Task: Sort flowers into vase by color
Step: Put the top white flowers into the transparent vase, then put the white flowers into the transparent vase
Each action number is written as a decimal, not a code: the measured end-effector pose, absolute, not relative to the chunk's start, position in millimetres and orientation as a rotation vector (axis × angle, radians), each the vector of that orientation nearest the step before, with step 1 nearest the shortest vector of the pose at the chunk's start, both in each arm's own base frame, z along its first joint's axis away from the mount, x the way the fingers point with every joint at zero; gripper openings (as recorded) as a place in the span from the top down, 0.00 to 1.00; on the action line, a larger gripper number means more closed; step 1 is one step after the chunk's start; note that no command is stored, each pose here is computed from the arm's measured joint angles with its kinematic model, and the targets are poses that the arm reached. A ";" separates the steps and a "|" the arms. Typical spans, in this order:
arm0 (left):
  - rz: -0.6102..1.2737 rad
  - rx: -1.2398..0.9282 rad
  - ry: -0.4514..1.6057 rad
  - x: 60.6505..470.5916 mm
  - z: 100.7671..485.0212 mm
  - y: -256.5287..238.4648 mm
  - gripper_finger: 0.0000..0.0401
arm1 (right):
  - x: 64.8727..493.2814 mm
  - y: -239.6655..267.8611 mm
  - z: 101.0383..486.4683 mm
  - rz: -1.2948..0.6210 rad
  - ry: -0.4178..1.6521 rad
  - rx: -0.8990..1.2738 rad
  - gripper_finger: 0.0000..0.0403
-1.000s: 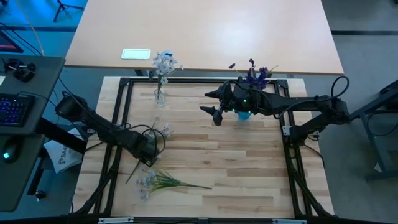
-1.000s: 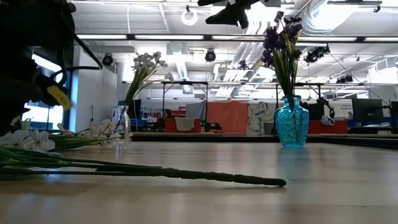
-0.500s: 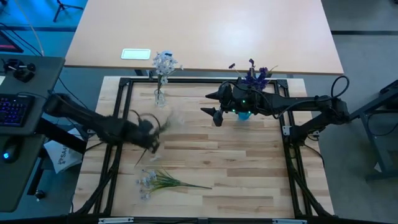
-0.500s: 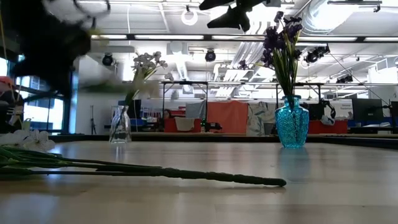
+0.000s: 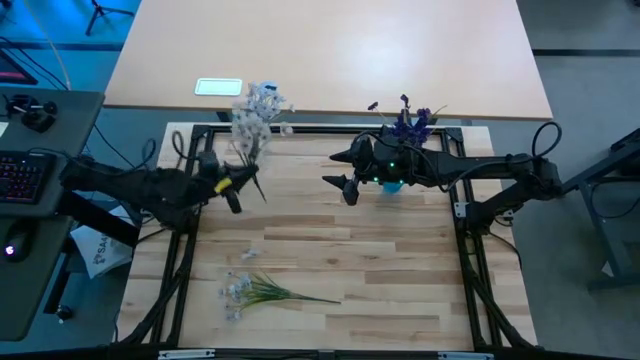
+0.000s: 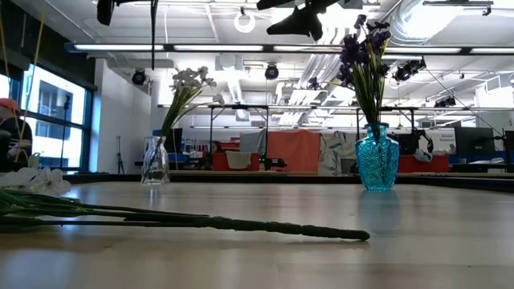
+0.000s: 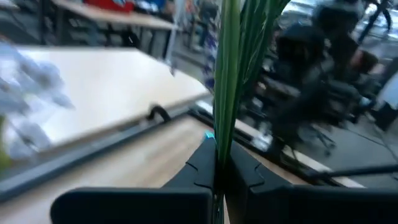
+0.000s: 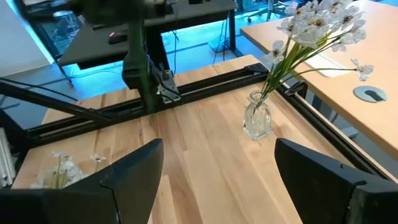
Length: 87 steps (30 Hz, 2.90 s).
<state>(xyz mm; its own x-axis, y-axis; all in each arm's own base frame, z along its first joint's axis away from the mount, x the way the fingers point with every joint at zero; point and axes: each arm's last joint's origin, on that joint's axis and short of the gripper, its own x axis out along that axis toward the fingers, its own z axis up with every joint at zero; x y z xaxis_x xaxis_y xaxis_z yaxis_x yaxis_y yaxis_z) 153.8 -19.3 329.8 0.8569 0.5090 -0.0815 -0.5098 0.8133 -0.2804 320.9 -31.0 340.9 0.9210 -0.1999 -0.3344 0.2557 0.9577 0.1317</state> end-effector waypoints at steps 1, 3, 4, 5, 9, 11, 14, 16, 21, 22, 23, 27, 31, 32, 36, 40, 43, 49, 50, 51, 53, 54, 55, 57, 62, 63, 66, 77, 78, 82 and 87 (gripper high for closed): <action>0.561 -0.282 -0.006 151.5 331.7 -15.9 1.00 | 321.0 -30.1 340.9 -0.232 0.325 0.174 0.24; 0.598 -0.263 -0.022 147.7 334.0 -8.4 1.00 | 321.0 -29.8 340.9 -0.230 0.325 0.174 0.24; 0.606 -0.263 -0.041 146.5 334.2 -4.7 1.00 | 321.0 -29.7 340.9 -0.230 0.325 0.176 0.24; 0.607 -0.263 -0.062 145.2 333.7 -1.0 1.00 | 321.0 -29.8 340.9 -0.231 0.324 0.178 0.24; 0.530 -0.251 -0.172 144.7 328.1 11.8 1.00 | 321.0 -29.9 340.9 -0.237 0.320 0.212 0.24; 0.525 -0.237 -0.178 144.0 320.4 20.1 1.00 | 321.0 -29.9 340.9 -0.239 0.319 0.222 0.24; 0.577 -0.216 -0.164 140.1 310.4 35.2 1.00 | 321.1 -29.5 340.9 -0.229 0.317 0.259 0.24; 0.607 -0.189 -0.167 134.6 308.1 45.7 1.00 | 321.1 -29.4 340.8 -0.229 0.316 0.278 0.24; 0.682 -0.133 -0.112 116.8 304.0 71.7 1.00 | 321.1 -29.3 340.8 -0.232 0.312 0.318 0.25; 0.700 -0.128 -0.091 113.1 302.1 76.9 1.00 | 321.1 -29.3 340.8 -0.234 0.311 0.330 0.24; 0.716 -0.122 -0.068 109.7 300.2 81.9 1.00 | 321.1 -29.3 340.8 -0.235 0.310 0.339 0.24; 0.761 -0.118 -0.037 99.4 293.1 104.9 1.00 | 321.1 -29.3 340.8 -0.239 0.308 0.359 0.24; 0.751 -0.183 -0.083 93.6 271.2 127.4 1.00 | 321.1 -29.4 340.8 -0.243 0.307 0.358 0.24; 0.766 -0.198 -0.085 91.9 265.4 131.6 1.00 | 321.1 -29.4 340.8 -0.243 0.307 0.359 0.25; 0.792 -0.201 -0.117 87.5 258.9 139.5 1.00 | 321.2 -27.9 340.8 -0.243 0.305 0.383 0.24; 0.793 -0.162 -0.127 86.9 261.3 140.1 1.00 | 321.2 -28.0 340.9 -0.244 0.304 0.383 0.24; 0.797 -0.185 -0.098 88.4 256.8 142.9 1.00 | 321.2 -28.0 340.9 -0.244 0.305 0.372 0.25; 0.798 -0.229 -0.042 93.6 246.4 151.4 1.00 | 321.2 -28.0 340.9 -0.241 0.308 0.350 0.24; 0.798 -0.229 -0.042 94.3 245.8 152.5 1.00 | 321.2 -28.0 340.9 -0.241 0.308 0.350 0.25; 0.797 -0.226 -0.045 94.8 245.8 153.4 1.00 | 321.2 -28.0 340.9 -0.241 0.308 0.350 0.24; 0.798 -0.231 -0.039 95.7 244.2 155.0 1.00 | 321.2 -28.0 340.9 -0.241 0.308 0.349 0.24; 0.799 -0.237 -0.031 96.2 242.8 155.9 1.00 | 321.2 -28.0 340.9 -0.241 0.308 0.349 0.24; 0.798 -0.247 -0.022 96.7 241.2 156.7 1.00 | 321.2 -28.0 340.9 -0.241 0.308 0.349 0.25; 0.781 -0.262 -0.012 97.9 239.0 157.7 1.00 | 321.2 -28.1 340.9 -0.241 0.308 0.349 0.24; 0.686 -0.262 0.002 101.7 238.3 155.4 0.99 | 321.2 -28.1 340.9 -0.241 0.308 0.349 0.25; 0.670 -0.256 0.005 102.9 238.4 154.5 0.99 | 321.2 -28.1 340.9 -0.241 0.308 0.349 0.25; 0.651 -0.260 0.018 105.4 237.2 152.6 0.97 | 321.2 -28.1 340.9 -0.242 0.308 0.349 0.24; 0.677 -0.337 0.140 104.6 223.5 150.4 0.78 | 321.2 -28.1 340.9 -0.241 0.308 0.349 0.24; 0.671 -0.341 0.144 104.6 223.1 150.1 0.76 | 321.2 -28.1 340.9 -0.241 0.308 0.349 0.24; 0.611 -0.376 0.159 105.3 221.2 148.1 0.65 | 321.2 -28.1 340.9 -0.241 0.308 0.349 0.24; 0.595 -0.419 0.232 103.3 214.2 143.9 0.58 | 321.2 -28.1 340.9 -0.241 0.308 0.349 0.24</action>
